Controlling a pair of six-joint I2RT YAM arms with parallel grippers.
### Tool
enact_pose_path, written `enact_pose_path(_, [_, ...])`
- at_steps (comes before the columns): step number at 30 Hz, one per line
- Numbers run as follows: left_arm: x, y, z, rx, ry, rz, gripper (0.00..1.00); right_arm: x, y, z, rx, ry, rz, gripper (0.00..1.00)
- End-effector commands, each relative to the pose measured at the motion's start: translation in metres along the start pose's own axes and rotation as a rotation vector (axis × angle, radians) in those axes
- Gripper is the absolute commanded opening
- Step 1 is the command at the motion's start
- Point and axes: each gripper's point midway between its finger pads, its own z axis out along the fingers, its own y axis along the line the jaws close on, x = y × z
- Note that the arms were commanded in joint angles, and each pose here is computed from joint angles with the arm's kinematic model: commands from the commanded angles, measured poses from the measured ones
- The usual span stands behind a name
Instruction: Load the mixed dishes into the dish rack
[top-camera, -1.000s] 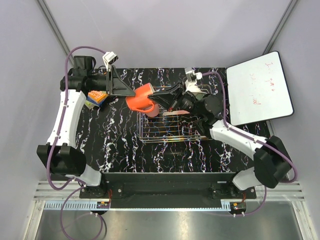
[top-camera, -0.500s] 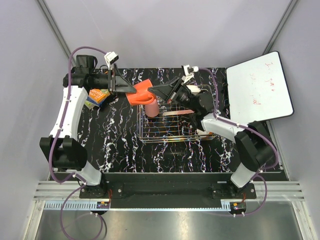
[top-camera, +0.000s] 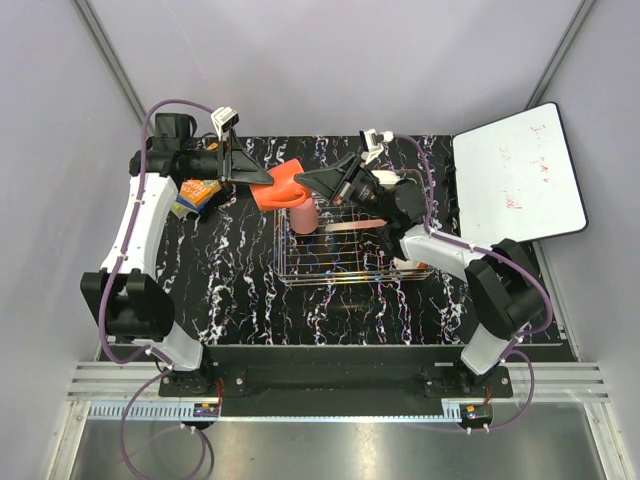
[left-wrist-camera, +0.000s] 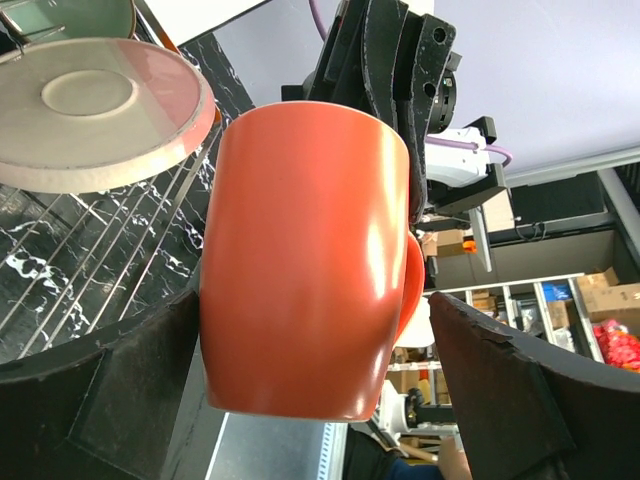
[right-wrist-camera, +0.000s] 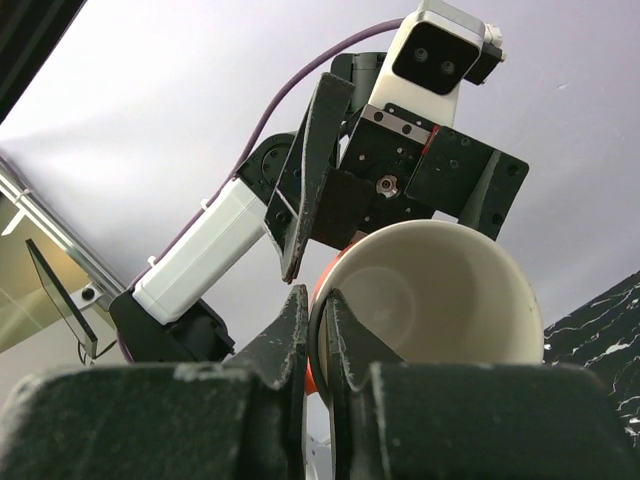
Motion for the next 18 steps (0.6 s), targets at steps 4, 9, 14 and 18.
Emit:
enact_pose_path(4, [0.005, -0.023, -0.003, 0.048, -0.001, -0.025, 0.99, -0.046, 0.073, 0.007, -0.283, -0.145, -0.211, 0.00])
enact_pose_path(9, [0.002, -0.021, -0.002, 0.042, -0.052, -0.218, 0.99, -0.056, 0.083, 0.014, -0.323, -0.149, -0.265, 0.00])
enact_pose_path(14, [0.000, -0.016, -0.002, 0.029, -0.083, -0.212, 0.99, -0.057, 0.081, 0.016, -0.327, -0.147, -0.261, 0.00])
enact_pose_path(18, [-0.010, -0.021, -0.002, 0.021, -0.111, -0.163, 0.99, -0.051, 0.073, 0.014, -0.310, -0.131, -0.233, 0.00])
